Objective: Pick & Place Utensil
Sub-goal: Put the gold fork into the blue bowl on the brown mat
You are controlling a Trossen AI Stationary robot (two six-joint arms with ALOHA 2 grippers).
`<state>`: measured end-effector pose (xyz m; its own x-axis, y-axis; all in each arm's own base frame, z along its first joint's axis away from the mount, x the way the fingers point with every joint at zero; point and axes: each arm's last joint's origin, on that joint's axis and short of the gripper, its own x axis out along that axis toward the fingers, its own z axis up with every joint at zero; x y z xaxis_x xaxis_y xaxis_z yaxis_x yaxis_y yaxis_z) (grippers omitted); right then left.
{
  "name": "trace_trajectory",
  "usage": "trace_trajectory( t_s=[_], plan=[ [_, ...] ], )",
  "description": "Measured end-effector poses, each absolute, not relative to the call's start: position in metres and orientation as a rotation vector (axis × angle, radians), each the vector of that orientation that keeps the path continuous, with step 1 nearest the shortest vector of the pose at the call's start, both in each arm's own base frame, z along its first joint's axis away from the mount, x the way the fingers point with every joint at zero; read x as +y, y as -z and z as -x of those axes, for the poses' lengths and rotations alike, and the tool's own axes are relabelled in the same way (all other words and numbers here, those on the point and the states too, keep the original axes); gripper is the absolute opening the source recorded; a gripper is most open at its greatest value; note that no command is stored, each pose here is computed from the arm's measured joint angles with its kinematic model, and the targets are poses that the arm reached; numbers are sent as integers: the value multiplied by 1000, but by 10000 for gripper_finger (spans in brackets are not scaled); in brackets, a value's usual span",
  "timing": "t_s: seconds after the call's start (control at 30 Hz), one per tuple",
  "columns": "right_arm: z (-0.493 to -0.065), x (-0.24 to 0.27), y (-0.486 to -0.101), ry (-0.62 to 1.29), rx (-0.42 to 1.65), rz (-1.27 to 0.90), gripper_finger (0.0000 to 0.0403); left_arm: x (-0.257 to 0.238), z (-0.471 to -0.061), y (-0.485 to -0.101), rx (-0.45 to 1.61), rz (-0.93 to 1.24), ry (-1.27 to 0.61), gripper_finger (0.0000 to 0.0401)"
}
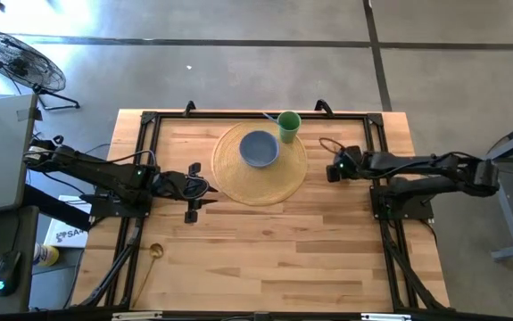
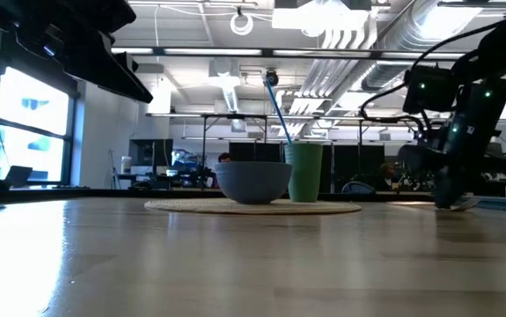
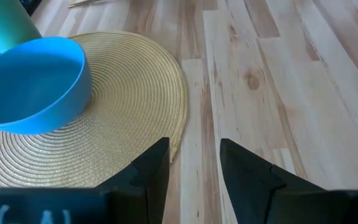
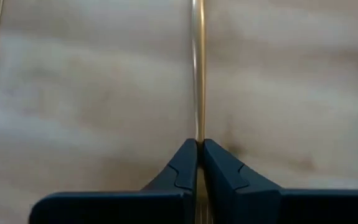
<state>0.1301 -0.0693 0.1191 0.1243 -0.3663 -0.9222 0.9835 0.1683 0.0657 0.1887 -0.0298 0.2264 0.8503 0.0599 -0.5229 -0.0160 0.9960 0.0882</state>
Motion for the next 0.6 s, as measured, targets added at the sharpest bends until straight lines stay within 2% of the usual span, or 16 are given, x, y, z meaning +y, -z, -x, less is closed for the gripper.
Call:
trace_trajectory(
  t_s=[0.33, 0.6],
  plan=[
    [-148, -14, -131, 980, 1068, -969, 8, -30, -188, -226, 559, -82, -39, 138],
    [-159, 35, -130, 911, 1079, -872, 7, -30, -188, -226, 558, -81, -38, 138]
  ],
)
